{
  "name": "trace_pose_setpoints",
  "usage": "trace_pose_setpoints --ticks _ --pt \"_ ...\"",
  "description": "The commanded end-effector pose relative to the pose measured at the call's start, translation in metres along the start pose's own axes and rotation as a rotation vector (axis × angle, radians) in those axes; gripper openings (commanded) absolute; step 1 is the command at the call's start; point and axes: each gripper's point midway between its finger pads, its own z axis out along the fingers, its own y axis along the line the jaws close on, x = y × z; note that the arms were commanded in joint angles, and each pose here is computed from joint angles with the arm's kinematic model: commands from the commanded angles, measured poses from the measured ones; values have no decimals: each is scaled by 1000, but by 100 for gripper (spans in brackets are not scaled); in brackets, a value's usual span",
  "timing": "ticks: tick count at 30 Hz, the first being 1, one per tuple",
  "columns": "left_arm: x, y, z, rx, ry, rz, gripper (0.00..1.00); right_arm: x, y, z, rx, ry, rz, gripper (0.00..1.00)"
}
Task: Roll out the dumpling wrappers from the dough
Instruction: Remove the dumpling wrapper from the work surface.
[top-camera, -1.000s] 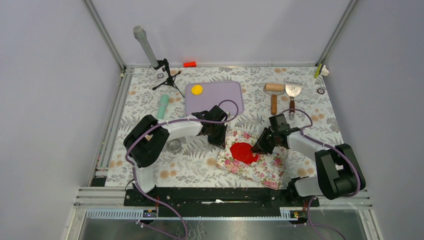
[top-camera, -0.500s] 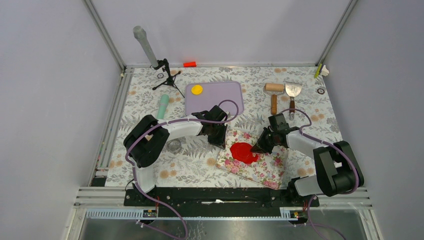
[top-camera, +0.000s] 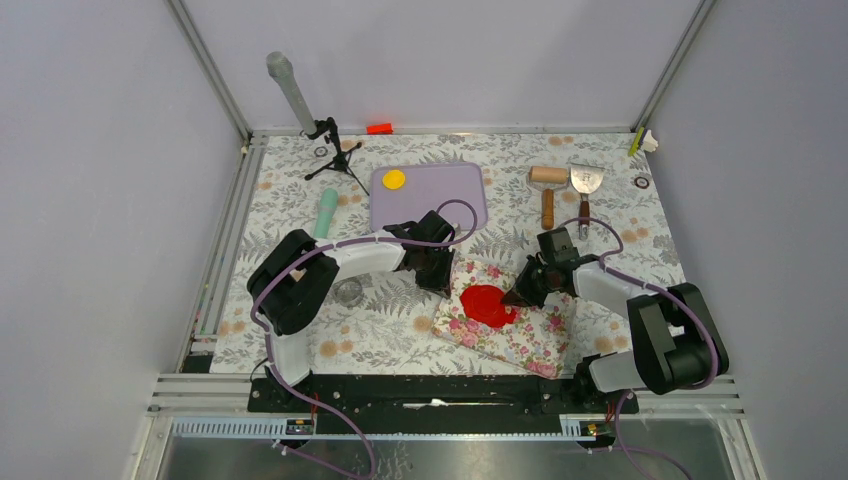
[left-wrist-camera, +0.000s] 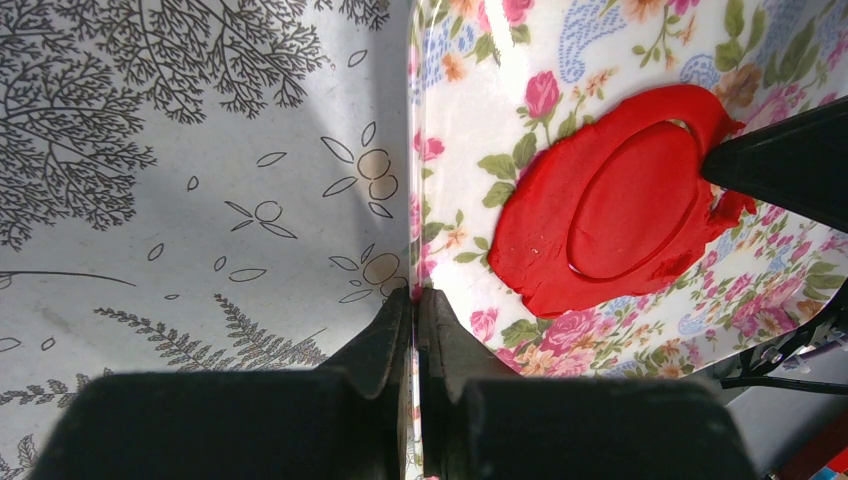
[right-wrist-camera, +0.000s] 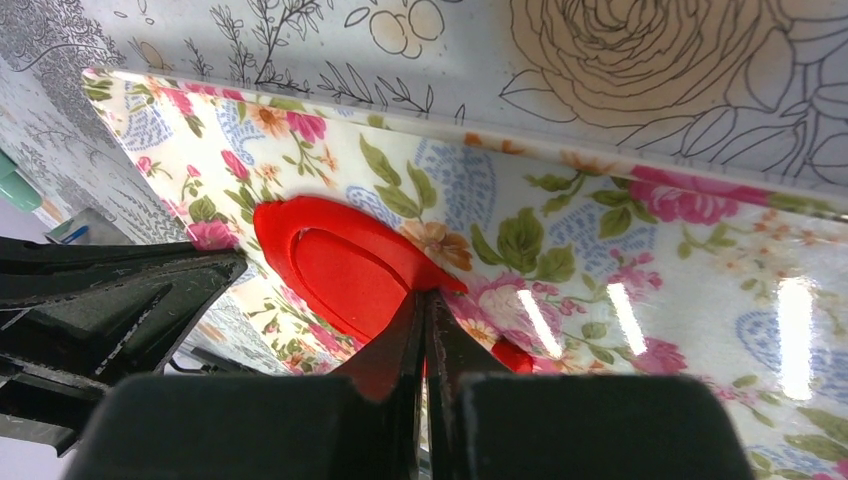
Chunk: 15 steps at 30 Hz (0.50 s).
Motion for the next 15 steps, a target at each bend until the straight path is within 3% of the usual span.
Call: trace_pose_setpoints --ticks 1,15 --pt "54 61 20 -213 173 -3 0 18 -42 2 146 36 -8 1" --pt "54 63 23 -221 180 -9 0 29 -45 0 121 60 -4 0"
